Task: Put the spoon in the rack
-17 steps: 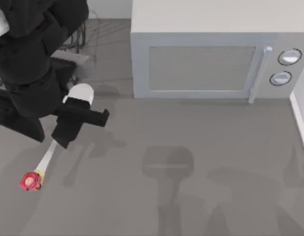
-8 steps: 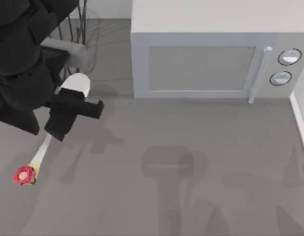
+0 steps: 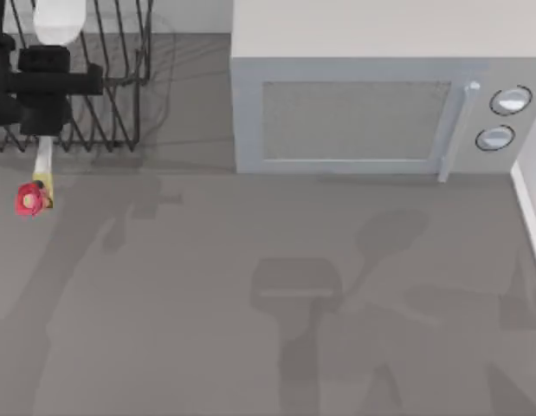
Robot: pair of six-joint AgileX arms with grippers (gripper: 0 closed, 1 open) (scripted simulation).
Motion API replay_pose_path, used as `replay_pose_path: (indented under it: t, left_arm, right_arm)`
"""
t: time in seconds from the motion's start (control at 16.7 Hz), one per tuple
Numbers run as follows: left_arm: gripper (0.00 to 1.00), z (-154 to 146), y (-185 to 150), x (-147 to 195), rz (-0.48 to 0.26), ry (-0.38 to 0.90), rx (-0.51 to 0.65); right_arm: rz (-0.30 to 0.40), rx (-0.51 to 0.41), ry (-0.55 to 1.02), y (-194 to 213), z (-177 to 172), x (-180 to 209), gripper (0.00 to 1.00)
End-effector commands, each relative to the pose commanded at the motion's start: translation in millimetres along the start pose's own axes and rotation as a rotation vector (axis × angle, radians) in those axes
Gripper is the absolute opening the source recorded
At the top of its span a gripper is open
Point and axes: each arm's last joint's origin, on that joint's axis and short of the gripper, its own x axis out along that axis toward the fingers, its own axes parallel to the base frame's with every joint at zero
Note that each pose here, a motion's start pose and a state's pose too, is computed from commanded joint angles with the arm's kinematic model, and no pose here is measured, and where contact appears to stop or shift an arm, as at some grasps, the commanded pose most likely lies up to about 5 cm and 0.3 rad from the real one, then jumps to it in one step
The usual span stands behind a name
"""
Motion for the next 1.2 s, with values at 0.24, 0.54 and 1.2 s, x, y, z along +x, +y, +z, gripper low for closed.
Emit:
replay_pose_path:
  t: [0.24,0.54,1.2]
  left_arm:
    - [0.0,4.3,37.9,-36.1,0.027,-0.43,-0.033]
    - [0.0,-11.8,65.8,-91.4,0.148,-0.875,0.009]
    - [0.0,-15.1,73.6,-105.4,0.209,-1.012,0.04]
  right_arm:
    - [0.0,0.0,0.0,0.0,0.0,0.0,1.0]
    - [0.0,0.0,0.0,0.0,0.0,0.0,1.0]
    - [0.0,0.0,0.0,0.0,0.0,0.0,1.0]
